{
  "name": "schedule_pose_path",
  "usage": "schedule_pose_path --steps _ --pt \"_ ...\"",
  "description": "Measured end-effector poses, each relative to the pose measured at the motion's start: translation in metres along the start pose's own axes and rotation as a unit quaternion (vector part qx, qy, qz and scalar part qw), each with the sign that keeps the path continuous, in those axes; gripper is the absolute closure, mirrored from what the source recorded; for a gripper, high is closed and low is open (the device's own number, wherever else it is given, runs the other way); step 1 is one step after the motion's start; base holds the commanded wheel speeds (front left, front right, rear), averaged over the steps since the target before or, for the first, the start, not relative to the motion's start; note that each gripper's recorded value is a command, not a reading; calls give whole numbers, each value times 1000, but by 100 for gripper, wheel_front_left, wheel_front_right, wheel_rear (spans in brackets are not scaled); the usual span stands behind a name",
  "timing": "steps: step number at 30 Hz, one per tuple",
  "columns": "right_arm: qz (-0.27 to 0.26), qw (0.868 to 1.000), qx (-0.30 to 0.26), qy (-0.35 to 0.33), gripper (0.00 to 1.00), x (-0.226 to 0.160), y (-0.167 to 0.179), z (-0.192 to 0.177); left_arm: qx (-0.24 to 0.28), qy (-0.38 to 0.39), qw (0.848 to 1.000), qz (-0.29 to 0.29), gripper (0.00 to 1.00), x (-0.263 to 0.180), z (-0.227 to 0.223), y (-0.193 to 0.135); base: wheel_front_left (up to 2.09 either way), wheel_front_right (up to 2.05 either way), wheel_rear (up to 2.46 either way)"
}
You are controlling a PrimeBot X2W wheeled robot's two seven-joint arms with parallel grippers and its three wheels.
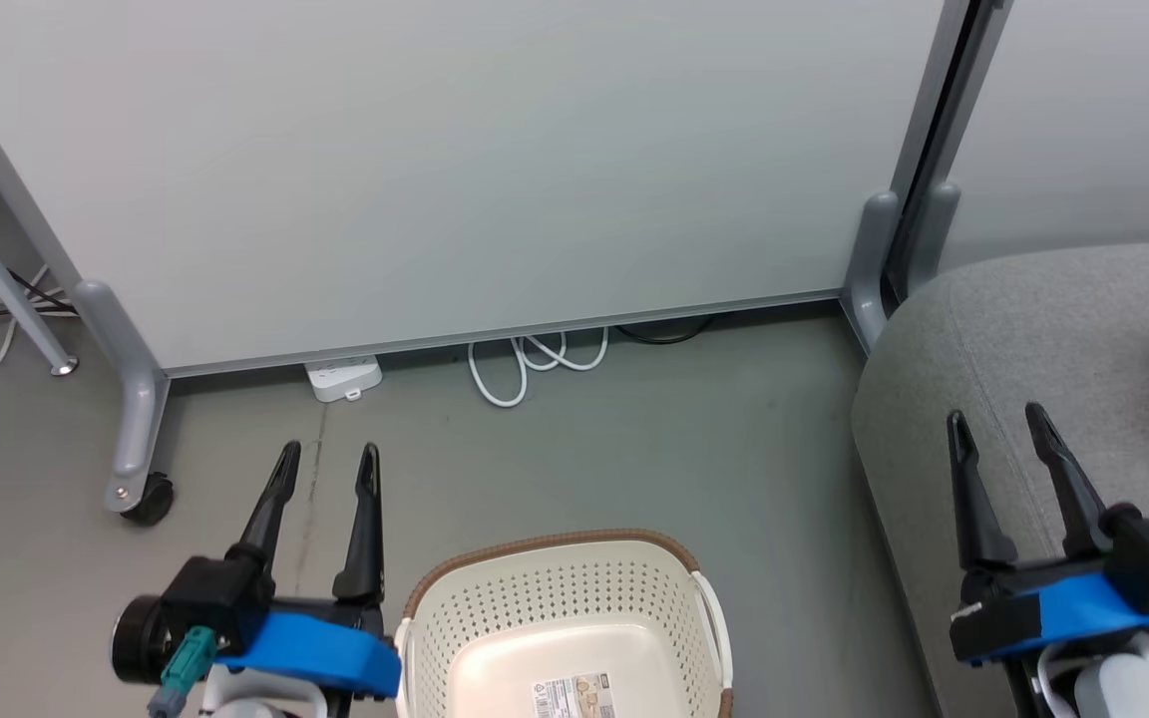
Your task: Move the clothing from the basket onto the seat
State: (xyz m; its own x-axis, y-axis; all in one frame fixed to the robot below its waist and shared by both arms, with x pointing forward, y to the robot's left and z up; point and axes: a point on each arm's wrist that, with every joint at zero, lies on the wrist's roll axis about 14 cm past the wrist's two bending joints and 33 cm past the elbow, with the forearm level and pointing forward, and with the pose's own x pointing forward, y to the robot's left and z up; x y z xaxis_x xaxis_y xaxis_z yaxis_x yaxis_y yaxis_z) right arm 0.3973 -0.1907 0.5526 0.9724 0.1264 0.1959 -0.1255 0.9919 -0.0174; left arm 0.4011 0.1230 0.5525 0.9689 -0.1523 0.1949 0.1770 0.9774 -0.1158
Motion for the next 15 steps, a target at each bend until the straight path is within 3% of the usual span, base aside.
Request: schedule_pose_path --steps 15 --pt "-19 998 42 36 0 -34 11 -25 -4 5 999 33 0 -34 -4 22 0 0 0"
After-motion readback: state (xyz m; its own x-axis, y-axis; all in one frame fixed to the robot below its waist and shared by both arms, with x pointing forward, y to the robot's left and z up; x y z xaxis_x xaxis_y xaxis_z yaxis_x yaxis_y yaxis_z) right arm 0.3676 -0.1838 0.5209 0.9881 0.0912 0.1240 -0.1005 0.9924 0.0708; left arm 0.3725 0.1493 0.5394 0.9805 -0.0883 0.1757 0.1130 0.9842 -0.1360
